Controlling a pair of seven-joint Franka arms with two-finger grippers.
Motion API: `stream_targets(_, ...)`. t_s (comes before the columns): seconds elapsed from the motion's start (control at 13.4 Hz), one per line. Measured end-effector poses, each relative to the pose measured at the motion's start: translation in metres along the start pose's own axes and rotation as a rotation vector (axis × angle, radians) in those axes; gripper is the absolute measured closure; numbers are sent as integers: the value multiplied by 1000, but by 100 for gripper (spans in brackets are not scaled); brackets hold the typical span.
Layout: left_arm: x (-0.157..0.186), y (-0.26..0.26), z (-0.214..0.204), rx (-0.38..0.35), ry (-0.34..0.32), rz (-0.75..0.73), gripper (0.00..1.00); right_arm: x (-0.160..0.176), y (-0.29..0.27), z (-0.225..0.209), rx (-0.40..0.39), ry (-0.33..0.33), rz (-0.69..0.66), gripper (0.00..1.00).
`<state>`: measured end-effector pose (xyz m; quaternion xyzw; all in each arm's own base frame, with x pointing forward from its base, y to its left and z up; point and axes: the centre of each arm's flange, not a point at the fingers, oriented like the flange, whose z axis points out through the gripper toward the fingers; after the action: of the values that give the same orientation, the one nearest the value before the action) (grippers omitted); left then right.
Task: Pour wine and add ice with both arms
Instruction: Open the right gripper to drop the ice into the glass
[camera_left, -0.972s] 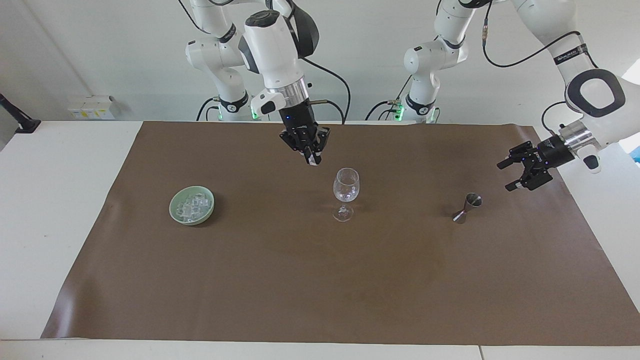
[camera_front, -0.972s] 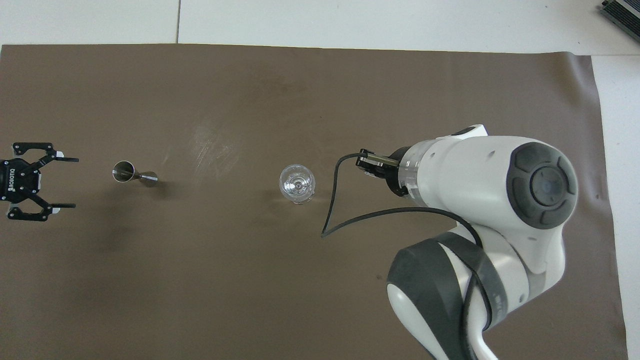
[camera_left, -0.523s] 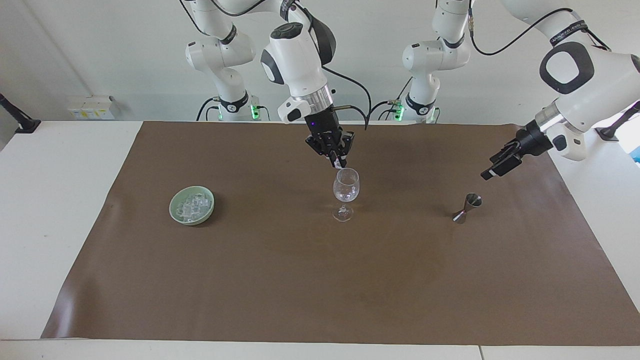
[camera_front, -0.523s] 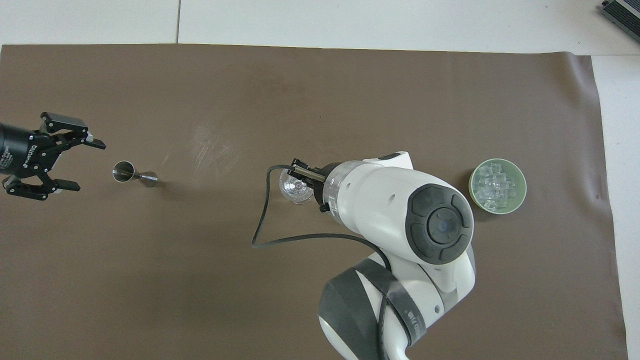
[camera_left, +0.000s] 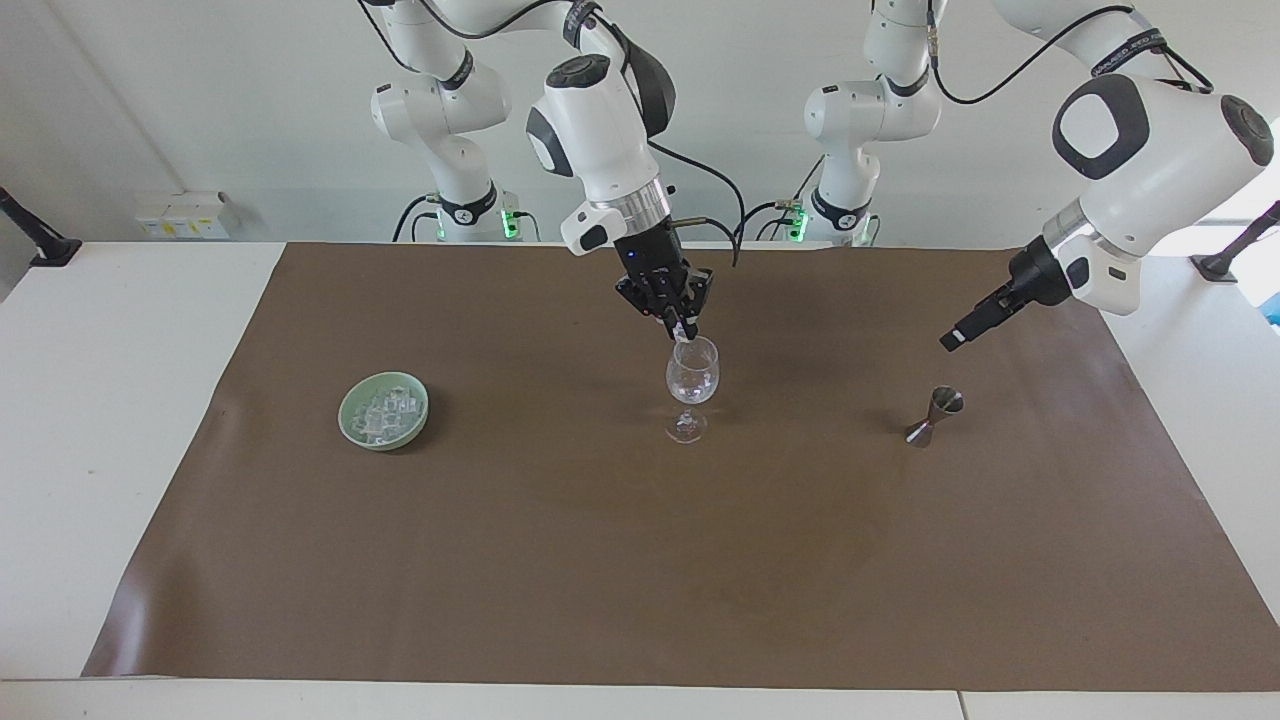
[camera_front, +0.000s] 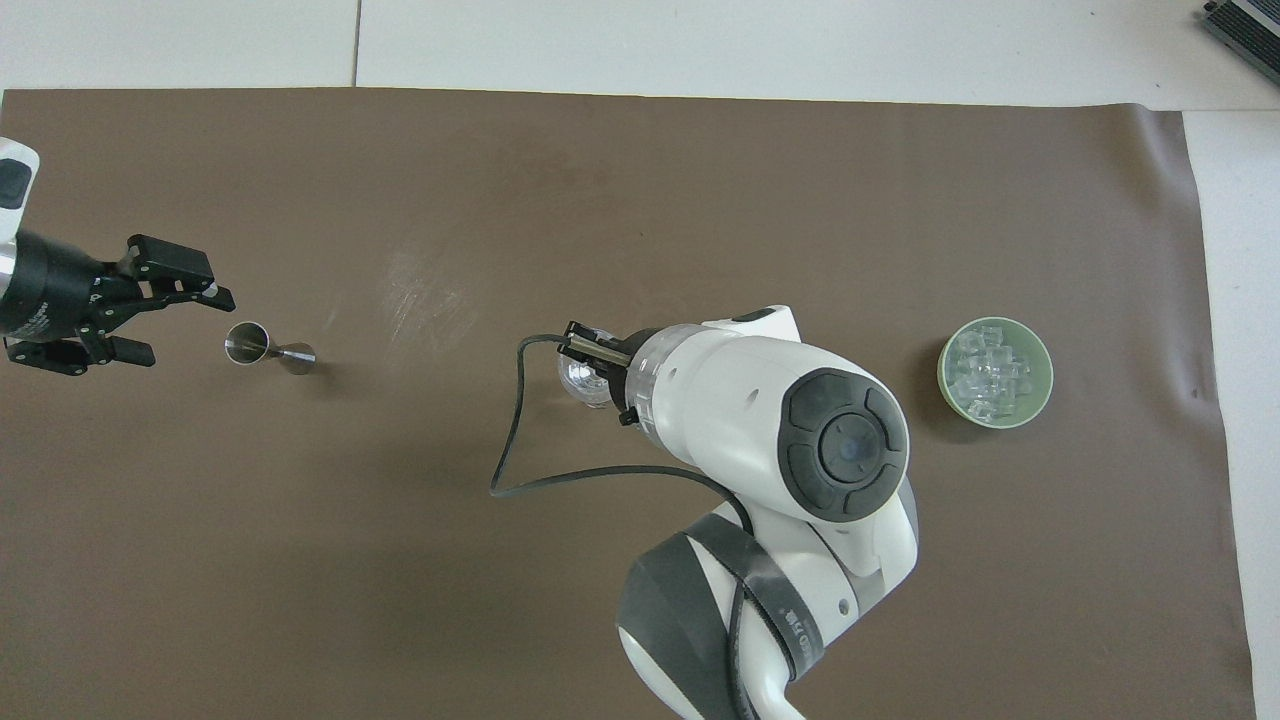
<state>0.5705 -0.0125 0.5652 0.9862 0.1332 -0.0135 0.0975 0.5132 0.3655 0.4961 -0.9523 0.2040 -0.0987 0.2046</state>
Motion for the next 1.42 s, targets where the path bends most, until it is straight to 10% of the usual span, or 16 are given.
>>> stream_targets(0.82,-23,7,-60,58,127,202,0,-6,-5,24,12,-3,-19,78)
stream_targets(1.42,-31,4,-59,80,78,207,0,-2,-6,21,16,3,-15,78)
